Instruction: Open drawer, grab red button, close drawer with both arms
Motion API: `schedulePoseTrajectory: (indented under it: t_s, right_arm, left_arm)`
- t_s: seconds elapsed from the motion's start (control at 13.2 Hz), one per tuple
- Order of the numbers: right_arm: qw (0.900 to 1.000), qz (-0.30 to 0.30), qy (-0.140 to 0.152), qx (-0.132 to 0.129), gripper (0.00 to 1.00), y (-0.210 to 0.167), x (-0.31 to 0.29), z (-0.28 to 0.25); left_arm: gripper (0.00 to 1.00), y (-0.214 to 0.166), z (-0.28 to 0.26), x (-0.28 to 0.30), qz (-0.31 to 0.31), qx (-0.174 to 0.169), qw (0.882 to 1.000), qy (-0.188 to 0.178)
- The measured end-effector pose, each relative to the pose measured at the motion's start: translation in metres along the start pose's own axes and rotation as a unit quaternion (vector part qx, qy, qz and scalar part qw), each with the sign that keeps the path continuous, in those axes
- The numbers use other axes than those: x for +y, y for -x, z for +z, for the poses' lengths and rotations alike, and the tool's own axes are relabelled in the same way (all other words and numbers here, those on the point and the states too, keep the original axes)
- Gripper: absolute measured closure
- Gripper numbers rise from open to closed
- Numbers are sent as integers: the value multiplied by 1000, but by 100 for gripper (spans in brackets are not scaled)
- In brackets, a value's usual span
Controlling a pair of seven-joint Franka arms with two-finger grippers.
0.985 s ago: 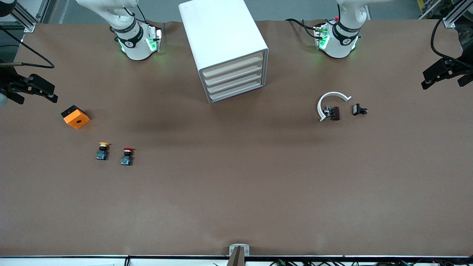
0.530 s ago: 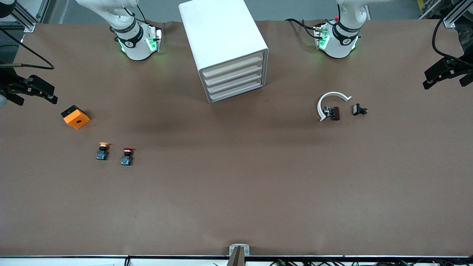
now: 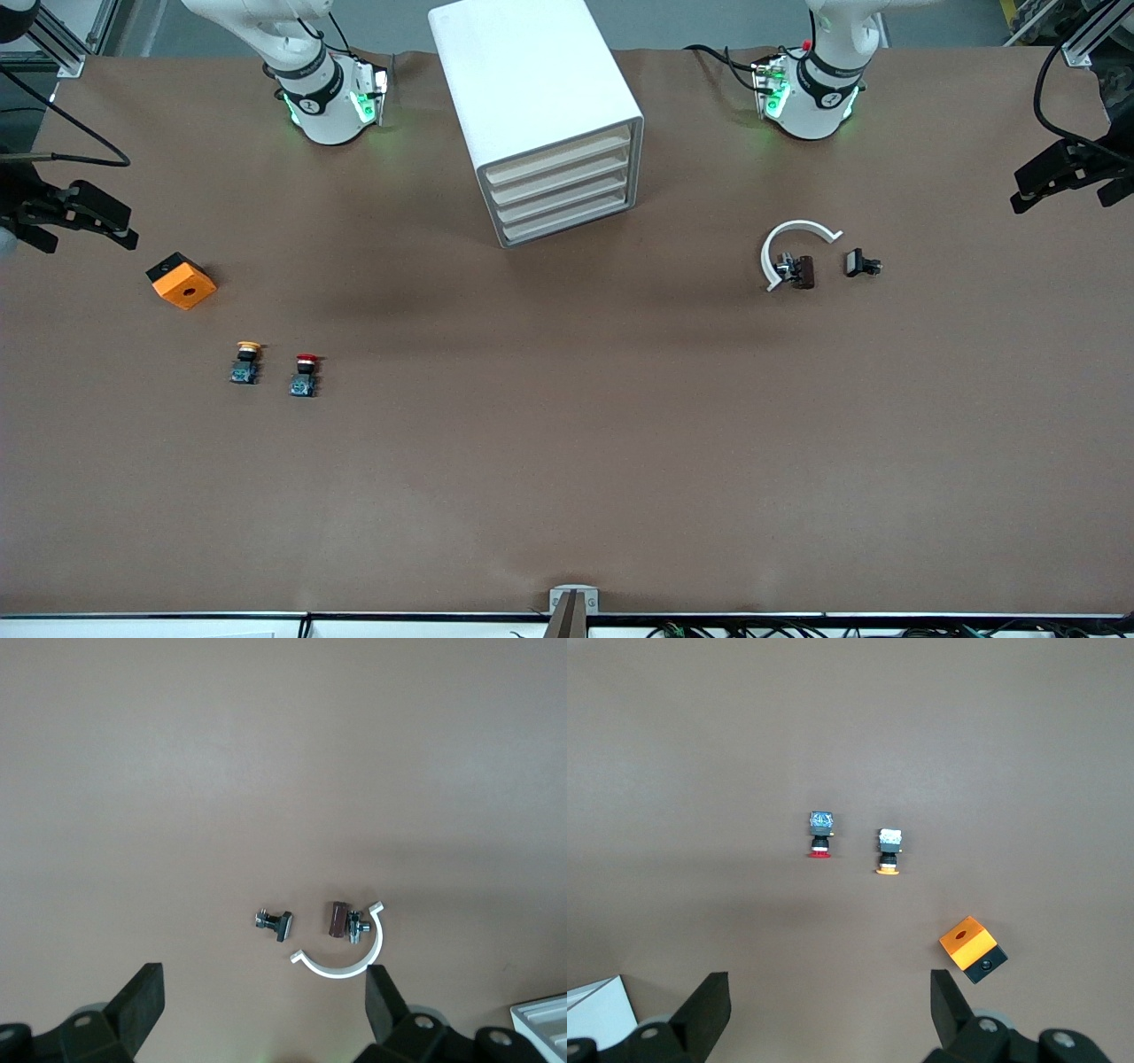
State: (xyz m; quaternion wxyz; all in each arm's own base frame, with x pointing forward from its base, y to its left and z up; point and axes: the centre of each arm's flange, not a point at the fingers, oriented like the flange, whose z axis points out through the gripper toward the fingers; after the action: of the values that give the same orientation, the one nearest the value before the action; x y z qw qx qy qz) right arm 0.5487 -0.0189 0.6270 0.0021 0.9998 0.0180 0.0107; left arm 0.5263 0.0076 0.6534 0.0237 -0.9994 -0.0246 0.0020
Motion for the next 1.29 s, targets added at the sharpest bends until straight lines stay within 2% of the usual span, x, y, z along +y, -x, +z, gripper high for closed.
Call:
schedulePoseTrajectory:
  t_s: [0.91,1.29]
  right_arm:
    - [1000,0,0,-1,0,-2,0,1]
    - [1000,0,0,0,0,-2,0,0]
  left_arm:
    - [0,1,1,-6,-5,-4,1000,0]
    - [0,0,-7,-6,-5,5,1000,0]
